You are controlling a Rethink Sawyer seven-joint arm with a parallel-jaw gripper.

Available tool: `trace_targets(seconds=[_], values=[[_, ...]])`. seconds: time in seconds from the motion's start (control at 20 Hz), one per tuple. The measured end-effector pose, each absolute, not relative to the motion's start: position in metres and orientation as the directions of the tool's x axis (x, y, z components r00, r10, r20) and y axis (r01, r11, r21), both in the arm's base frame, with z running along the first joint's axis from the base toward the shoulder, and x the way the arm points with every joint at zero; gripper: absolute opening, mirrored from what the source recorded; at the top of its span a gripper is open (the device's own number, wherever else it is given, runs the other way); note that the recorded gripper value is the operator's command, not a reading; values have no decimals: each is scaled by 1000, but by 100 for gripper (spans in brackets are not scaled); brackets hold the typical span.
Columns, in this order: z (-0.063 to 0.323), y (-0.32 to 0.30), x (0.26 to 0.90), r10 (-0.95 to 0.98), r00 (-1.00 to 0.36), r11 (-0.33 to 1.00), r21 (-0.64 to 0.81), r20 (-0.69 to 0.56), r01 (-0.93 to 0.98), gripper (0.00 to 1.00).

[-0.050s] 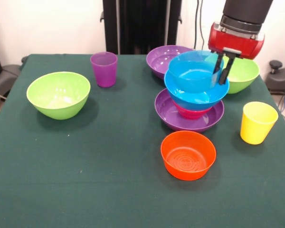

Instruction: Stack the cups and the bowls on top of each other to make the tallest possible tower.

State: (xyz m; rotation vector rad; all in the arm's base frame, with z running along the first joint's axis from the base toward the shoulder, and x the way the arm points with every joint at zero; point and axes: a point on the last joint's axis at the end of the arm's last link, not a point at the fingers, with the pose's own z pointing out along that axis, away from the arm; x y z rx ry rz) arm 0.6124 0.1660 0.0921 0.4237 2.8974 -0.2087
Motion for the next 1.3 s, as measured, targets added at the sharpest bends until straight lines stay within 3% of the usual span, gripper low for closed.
trace_targets(seconds=[1.3], values=[[54, 167, 576, 284, -947, 943, -135, -153, 305, 0]])
